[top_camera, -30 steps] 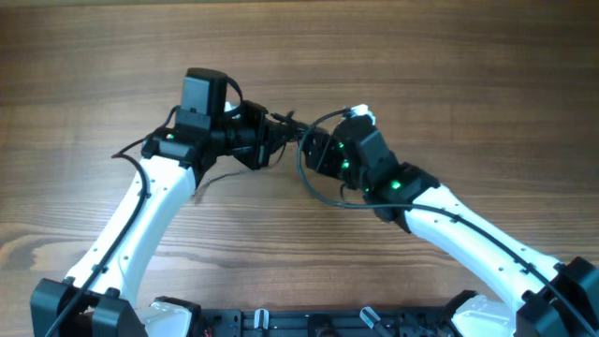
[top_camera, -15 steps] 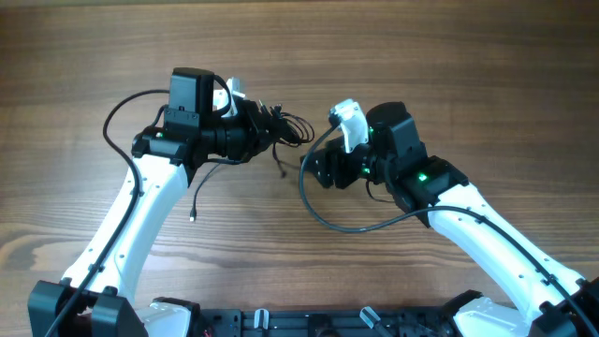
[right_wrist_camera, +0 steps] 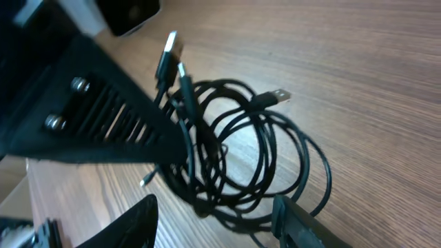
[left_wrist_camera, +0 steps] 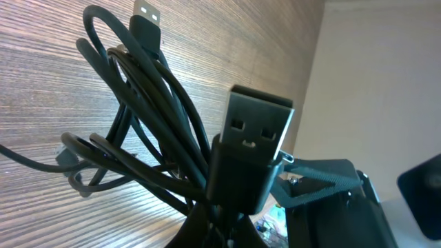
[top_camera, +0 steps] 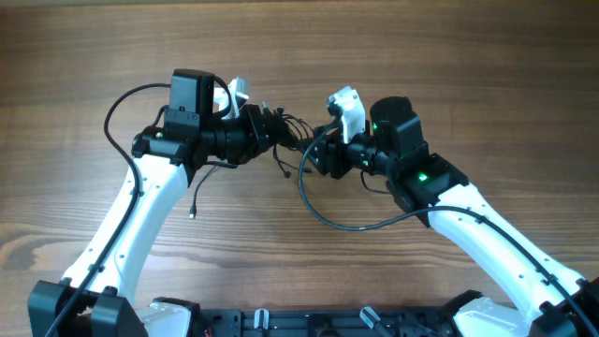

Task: Untangle cables

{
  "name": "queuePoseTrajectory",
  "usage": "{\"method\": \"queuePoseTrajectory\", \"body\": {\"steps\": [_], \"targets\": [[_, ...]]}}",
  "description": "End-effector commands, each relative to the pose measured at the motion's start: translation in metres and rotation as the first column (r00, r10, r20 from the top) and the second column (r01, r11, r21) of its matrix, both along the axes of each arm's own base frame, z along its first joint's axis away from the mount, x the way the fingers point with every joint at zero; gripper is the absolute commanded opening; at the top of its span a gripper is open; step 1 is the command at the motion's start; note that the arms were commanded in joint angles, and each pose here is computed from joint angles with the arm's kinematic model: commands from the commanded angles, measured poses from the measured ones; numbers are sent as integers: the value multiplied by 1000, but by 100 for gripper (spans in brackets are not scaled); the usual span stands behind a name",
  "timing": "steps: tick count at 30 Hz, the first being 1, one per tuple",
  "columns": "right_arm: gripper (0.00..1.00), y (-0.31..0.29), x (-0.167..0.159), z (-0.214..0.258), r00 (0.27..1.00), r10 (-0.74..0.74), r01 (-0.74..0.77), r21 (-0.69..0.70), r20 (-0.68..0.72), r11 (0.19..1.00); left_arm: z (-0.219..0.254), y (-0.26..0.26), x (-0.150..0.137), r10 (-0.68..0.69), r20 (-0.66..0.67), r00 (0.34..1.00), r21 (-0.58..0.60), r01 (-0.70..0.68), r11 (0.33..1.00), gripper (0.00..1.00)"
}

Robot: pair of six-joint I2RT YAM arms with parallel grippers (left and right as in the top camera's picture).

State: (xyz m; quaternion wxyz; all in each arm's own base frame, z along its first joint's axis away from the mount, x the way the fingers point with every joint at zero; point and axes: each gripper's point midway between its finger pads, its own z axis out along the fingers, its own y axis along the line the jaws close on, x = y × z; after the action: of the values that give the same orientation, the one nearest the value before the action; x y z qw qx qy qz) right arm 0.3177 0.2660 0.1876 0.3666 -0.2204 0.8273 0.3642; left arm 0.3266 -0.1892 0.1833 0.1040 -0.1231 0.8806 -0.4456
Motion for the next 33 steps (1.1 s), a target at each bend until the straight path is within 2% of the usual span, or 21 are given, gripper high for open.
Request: {"method": "queuePoseTrajectory", "body": {"steps": [1, 9, 11, 16, 23, 33], "targets": [[54, -1, 6, -9, 998, -45, 45, -3, -42, 999, 17, -6, -5, -61, 54, 997, -47, 64, 997, 4], [48, 3, 11, -27, 995, -54, 53, -10, -87, 999, 19, -12, -10, -62, 14, 998, -79, 63, 995, 4], [38, -1, 16, -32, 991, -95, 93, -22, -98, 995, 20, -18, -14, -79, 12, 997, -84, 80, 993, 4], [6, -27, 40, -44, 926, -349, 343, -65, -147, 937, 22, -43, -32, -170, 17, 985, -97, 170, 981, 4], [4, -93, 70, -55, 778, -613, 598, -135, -138, 790, 35, -68, -66, -383, 137, 913, -141, 401, 905, 4], [4, -198, 93, -60, 650, -713, 717, -99, -265, 690, 17, -57, -95, -509, 150, 847, -69, 523, 850, 4]]}}
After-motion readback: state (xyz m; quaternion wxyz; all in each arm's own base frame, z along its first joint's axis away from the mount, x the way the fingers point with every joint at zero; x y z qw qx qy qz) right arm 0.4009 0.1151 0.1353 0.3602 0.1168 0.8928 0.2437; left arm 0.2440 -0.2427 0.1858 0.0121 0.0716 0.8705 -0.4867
